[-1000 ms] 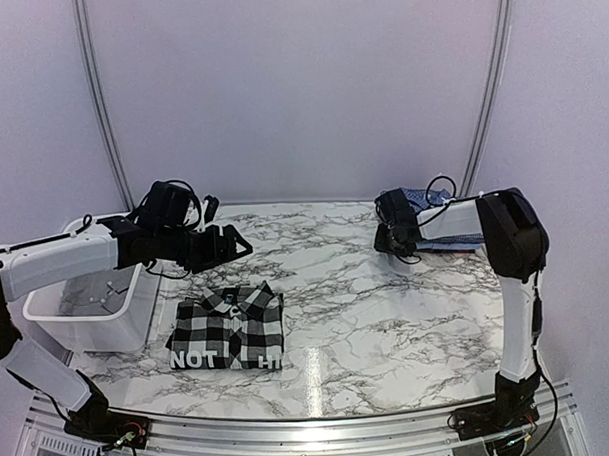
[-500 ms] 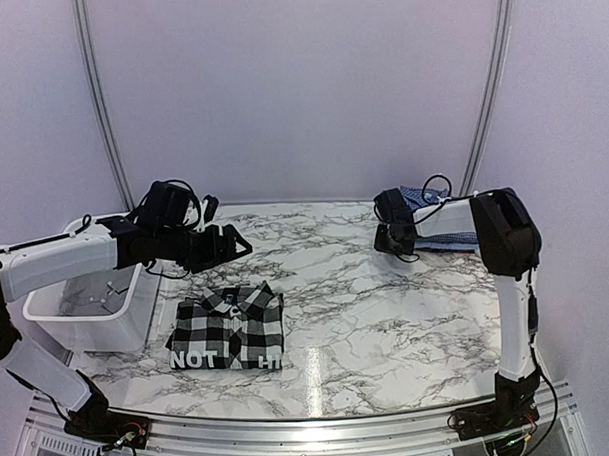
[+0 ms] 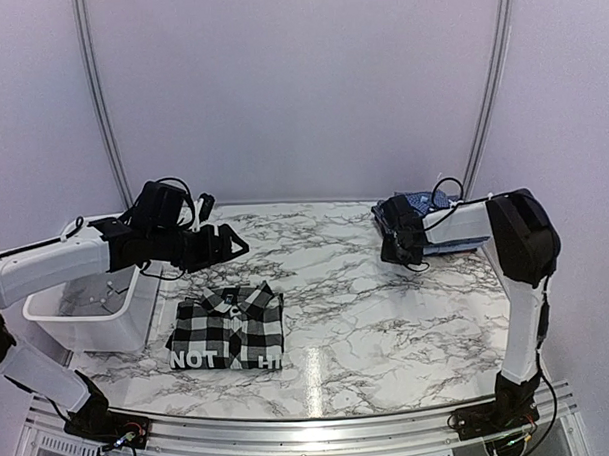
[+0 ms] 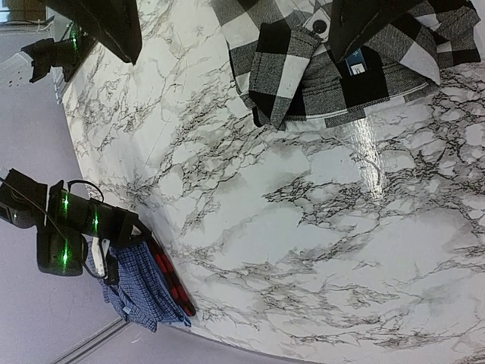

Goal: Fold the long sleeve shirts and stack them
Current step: Move the square-folded shirt to the center of the board.

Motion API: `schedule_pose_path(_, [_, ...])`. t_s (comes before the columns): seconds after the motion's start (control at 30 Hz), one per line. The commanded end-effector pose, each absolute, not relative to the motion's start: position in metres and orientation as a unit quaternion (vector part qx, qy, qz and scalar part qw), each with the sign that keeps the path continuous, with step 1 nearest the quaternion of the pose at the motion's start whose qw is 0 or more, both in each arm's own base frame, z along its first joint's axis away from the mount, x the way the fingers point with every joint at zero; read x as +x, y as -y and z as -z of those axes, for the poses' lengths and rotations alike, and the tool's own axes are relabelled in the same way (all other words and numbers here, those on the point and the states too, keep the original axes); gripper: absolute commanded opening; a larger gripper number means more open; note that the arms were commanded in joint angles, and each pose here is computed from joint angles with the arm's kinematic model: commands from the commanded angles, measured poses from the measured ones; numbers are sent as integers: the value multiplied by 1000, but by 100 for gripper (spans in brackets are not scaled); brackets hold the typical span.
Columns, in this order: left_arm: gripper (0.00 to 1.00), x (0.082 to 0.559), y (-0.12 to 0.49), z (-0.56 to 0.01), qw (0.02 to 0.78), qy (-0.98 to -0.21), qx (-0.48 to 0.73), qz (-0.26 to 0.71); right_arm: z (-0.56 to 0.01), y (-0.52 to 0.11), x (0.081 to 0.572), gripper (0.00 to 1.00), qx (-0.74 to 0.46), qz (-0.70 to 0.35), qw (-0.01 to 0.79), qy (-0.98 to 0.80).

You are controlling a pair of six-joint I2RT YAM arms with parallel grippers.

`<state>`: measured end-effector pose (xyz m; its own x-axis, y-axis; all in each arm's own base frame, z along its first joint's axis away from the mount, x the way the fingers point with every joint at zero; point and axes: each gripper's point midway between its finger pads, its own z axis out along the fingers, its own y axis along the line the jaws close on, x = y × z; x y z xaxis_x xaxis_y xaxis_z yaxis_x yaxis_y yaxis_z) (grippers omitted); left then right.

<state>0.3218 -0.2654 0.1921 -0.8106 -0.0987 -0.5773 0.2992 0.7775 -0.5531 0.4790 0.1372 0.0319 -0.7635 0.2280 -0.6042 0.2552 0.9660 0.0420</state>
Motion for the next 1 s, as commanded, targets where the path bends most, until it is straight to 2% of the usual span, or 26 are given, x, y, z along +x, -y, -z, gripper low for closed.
schedule_pose_path(0.0, [88, 314, 259, -192, 302, -894, 66, 325, -48, -170, 438, 0, 113, -9, 305, -945])
schedule_pose_path(0.37, [89, 302, 252, -189, 300, -893, 60, 330, -44, -298, 359, 0, 49, -129, 267, -954])
schedule_pose_path(0.67, [89, 294, 244, -187, 301, -894, 45, 329, -44, -350, 320, 0, 7, -186, 241, -953])
schedule_pose_path(0.8, [89, 295, 243, -186, 301, -894, 40, 329, -55, -364, 318, 12, -19, -215, 245, -945])
schedule_pose_path(0.97, [88, 294, 241, -185, 302, -895, 36, 325, -87, -387, 310, 39, -80, -247, 261, -930])
